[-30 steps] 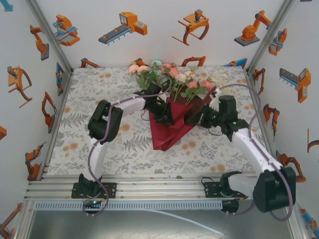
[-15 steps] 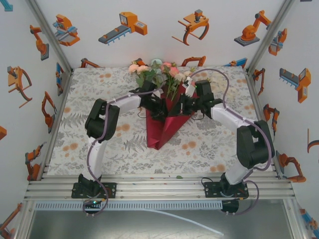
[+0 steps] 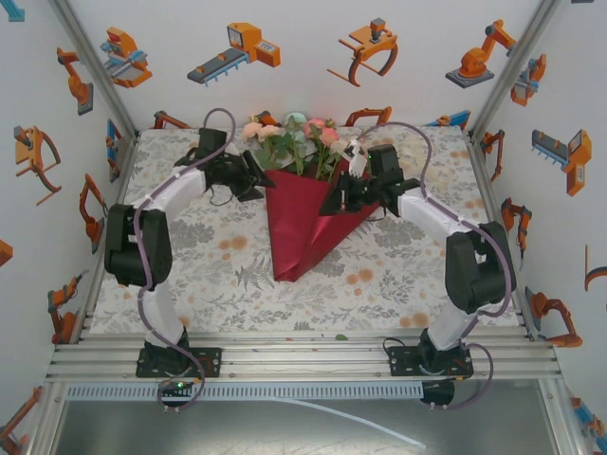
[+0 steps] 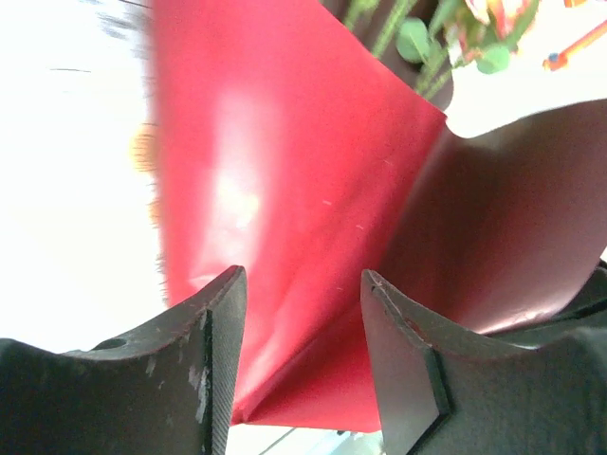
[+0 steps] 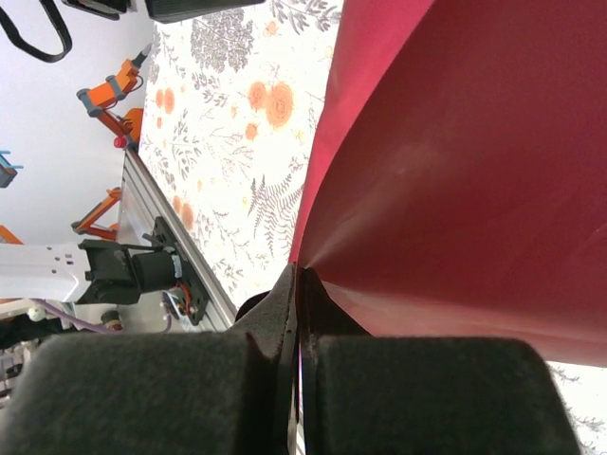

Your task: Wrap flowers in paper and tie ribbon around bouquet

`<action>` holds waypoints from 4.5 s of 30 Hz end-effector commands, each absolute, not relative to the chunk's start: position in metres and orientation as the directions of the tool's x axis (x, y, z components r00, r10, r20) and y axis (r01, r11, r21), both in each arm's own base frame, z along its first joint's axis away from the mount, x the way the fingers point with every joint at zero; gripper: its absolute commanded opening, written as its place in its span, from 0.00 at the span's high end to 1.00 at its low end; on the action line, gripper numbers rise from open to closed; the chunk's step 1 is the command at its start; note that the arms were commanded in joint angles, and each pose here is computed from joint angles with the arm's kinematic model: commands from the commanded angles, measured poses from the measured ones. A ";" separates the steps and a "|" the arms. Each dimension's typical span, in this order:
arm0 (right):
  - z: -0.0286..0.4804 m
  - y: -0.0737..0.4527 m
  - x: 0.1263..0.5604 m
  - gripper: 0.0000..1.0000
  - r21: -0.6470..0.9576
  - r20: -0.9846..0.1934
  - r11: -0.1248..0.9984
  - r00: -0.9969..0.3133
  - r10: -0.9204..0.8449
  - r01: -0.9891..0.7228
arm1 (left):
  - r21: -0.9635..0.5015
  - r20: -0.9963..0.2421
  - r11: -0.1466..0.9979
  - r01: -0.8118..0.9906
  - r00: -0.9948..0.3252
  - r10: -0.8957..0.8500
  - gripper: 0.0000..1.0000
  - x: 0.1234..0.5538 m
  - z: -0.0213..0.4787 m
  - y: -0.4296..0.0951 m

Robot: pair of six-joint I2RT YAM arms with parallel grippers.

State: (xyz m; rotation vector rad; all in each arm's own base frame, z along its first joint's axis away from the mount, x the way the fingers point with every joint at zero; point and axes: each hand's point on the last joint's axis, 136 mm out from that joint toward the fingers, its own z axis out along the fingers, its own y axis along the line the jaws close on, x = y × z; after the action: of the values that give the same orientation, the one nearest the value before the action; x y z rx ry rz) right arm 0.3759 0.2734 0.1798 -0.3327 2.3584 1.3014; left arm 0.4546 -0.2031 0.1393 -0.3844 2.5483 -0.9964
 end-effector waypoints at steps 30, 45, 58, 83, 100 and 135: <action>0.117 0.361 0.384 0.85 0.596 -0.308 0.682 -0.905 -0.295 -0.425 | -0.736 -0.105 0.665 -0.127 -0.949 -0.298 0.54 0.452 0.061 -0.248; 0.091 0.382 0.401 0.76 0.625 -0.314 0.672 -0.916 -0.249 -0.397 | -0.708 -0.077 0.680 -0.191 -0.936 -0.343 0.54 0.451 0.068 -0.237; 0.086 0.379 0.396 0.66 0.624 -0.319 0.664 -0.910 -0.264 -0.412 | -0.803 0.034 0.479 -0.354 -0.830 -0.557 0.56 0.477 0.136 -0.232; 0.090 0.383 0.395 0.68 0.635 -0.332 0.644 -0.903 -0.272 -0.427 | -0.700 0.051 0.616 -0.360 -0.886 -0.460 0.54 0.494 0.076 -0.267; 0.125 0.376 0.395 0.42 0.618 -0.384 0.634 -0.882 -0.272 -0.465 | -0.685 -0.059 0.698 -0.210 -0.939 -0.340 1.00 0.481 0.101 -0.269; 0.117 0.371 0.386 0.78 0.766 -0.283 0.576 -0.954 -0.096 -0.285 | -0.770 -0.132 0.621 -0.147 -0.915 -0.381 0.98 0.489 0.111 -0.261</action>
State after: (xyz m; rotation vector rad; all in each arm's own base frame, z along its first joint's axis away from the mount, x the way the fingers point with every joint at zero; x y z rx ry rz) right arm 0.3782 0.3620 0.1098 -0.3136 2.6270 1.2686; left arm 0.4877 -0.2627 0.0923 -0.4367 2.6063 -1.1500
